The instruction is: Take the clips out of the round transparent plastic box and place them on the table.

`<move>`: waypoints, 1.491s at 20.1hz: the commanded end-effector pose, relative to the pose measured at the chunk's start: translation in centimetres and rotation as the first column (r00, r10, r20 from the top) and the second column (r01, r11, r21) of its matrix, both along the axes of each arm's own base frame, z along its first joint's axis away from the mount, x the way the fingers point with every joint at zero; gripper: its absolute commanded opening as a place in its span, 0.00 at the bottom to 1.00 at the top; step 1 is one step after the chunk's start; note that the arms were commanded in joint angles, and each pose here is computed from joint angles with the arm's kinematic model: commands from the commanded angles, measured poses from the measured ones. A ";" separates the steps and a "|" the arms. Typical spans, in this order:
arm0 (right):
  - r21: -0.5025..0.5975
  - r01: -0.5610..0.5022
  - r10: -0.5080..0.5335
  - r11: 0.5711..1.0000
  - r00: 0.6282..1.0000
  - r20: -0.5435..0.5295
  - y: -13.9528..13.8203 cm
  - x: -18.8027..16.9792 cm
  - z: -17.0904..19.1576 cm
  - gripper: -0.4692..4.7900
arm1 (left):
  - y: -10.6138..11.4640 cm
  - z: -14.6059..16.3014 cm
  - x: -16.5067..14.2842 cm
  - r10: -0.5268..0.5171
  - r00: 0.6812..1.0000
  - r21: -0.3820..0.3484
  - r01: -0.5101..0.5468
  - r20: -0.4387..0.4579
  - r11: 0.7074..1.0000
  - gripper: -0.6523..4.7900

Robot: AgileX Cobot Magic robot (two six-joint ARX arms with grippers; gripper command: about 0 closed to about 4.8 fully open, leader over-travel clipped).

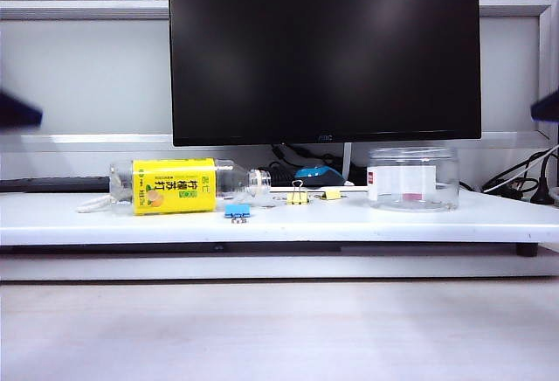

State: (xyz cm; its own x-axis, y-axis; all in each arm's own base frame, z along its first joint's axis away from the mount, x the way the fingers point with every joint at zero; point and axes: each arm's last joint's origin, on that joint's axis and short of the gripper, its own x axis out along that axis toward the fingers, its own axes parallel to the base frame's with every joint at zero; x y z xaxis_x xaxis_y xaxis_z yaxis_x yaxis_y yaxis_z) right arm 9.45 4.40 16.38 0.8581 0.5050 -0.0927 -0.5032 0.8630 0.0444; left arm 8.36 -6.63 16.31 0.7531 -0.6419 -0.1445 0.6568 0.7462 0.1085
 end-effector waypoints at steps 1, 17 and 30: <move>-0.016 0.005 -0.005 1.000 1.000 -0.016 0.0 0.0 -0.6 0.08 | -0.1 -0.8 0.1 0.004 1.000 -0.022 -0.003 0.008 1.000 0.15; -0.103 -0.015 -0.004 0.995 0.983 -0.182 -0.1 -0.3 -2.4 0.08 | 0.0 -1.1 0.1 0.006 1.000 -0.013 -0.006 -0.020 1.000 0.16; -0.082 0.114 -0.124 0.990 0.983 -0.133 -1.3 0.0 -2.0 0.08 | 4.8 -0.6 1.9 0.423 0.906 -0.052 -0.421 0.016 0.905 0.16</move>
State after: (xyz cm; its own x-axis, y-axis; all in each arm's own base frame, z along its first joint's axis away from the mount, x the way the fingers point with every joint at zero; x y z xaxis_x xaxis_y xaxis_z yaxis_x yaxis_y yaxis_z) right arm 9.39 3.33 14.33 0.8762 0.4105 -0.2523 -0.4153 0.9090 0.0367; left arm 10.22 -1.98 15.64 0.9537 -0.2802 -0.1089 0.2895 0.9537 0.0815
